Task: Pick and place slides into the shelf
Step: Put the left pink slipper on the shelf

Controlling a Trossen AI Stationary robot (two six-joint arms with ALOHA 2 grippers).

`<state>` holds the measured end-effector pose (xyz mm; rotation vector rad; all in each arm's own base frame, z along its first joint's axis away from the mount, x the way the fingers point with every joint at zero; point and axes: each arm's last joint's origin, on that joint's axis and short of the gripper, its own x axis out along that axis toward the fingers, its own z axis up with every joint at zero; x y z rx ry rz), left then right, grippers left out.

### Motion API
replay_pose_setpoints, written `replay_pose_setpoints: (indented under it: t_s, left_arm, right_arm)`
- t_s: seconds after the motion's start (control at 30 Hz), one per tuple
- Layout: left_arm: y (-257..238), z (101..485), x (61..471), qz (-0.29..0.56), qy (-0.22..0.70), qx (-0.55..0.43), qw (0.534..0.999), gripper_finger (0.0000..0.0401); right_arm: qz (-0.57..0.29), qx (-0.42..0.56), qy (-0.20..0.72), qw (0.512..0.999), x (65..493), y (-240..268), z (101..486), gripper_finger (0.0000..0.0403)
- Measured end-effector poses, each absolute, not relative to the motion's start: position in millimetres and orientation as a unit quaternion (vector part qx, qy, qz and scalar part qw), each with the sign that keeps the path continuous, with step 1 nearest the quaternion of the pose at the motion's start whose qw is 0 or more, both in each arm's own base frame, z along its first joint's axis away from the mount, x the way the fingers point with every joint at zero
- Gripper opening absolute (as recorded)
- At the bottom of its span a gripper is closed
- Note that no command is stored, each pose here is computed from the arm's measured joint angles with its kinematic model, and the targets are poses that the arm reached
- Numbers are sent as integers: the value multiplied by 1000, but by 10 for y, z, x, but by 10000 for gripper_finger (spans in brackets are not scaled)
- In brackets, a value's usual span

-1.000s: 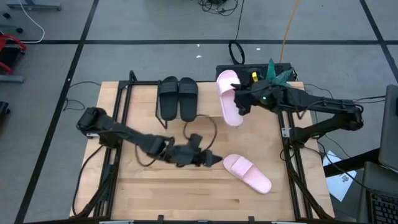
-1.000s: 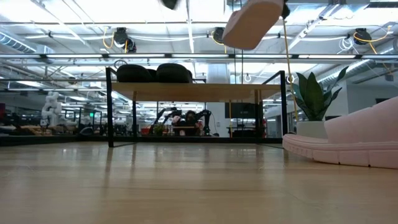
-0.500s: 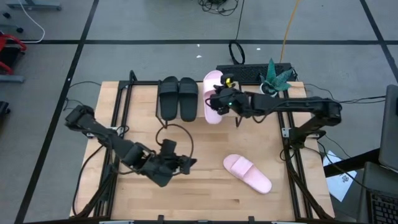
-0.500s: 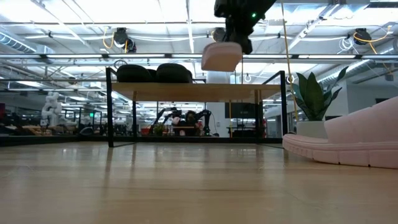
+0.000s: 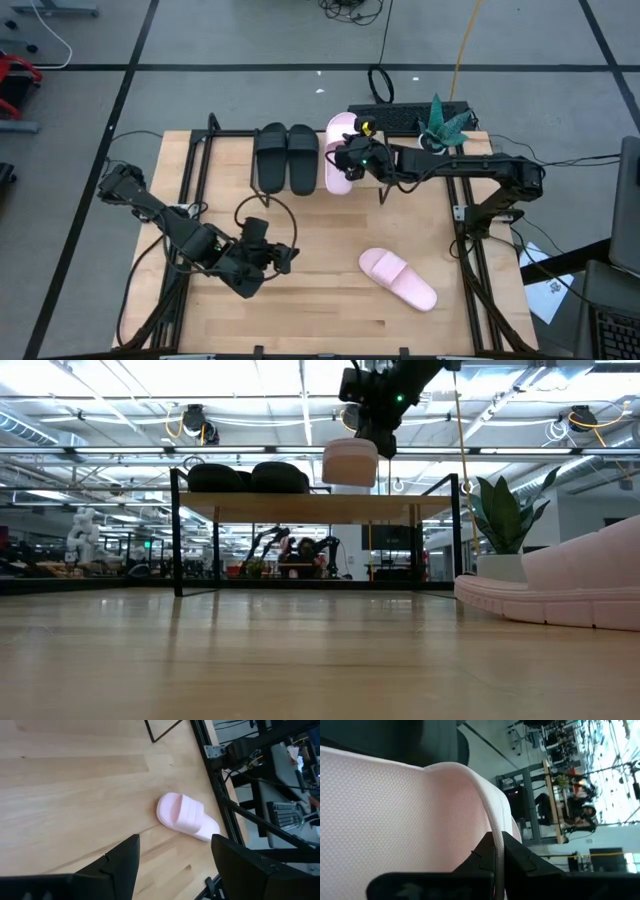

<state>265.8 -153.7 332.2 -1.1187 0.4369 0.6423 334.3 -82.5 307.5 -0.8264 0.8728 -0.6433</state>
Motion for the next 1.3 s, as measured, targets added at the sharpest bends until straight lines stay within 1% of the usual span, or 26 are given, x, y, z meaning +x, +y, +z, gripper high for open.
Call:
replay_pose_setpoints:
  t_s: [0.1,0.4,0.6,0.73,0.97,1.13,1.3]
  left_arm:
    - [-1540,3315,2662,298,202,-516,777,239]
    - [-1541,3317,2661,296,206,-519,775,239]
    - [-1543,3318,2662,295,205,-520,775,239]
    - [-1544,3320,2665,293,205,-520,775,239]
    - [-1551,3320,2661,292,206,-521,775,239]
    - [-1550,3319,2661,292,207,-520,776,239]
    - [-1548,3319,2662,293,206,-520,776,239]
  right_arm:
    - [-292,-359,393,795,3340,-865,3071,0]
    - [-274,-342,376,816,3350,-904,3077,0]
    - [-276,-340,387,812,3410,-952,2979,0]
    - [-281,-352,404,796,3487,-977,2855,0]
    - [-279,-355,416,789,3522,-1003,2776,0]
    - [-283,-349,412,793,3502,-1076,2794,0]
    - [-274,-326,403,810,3495,-1122,2789,0]
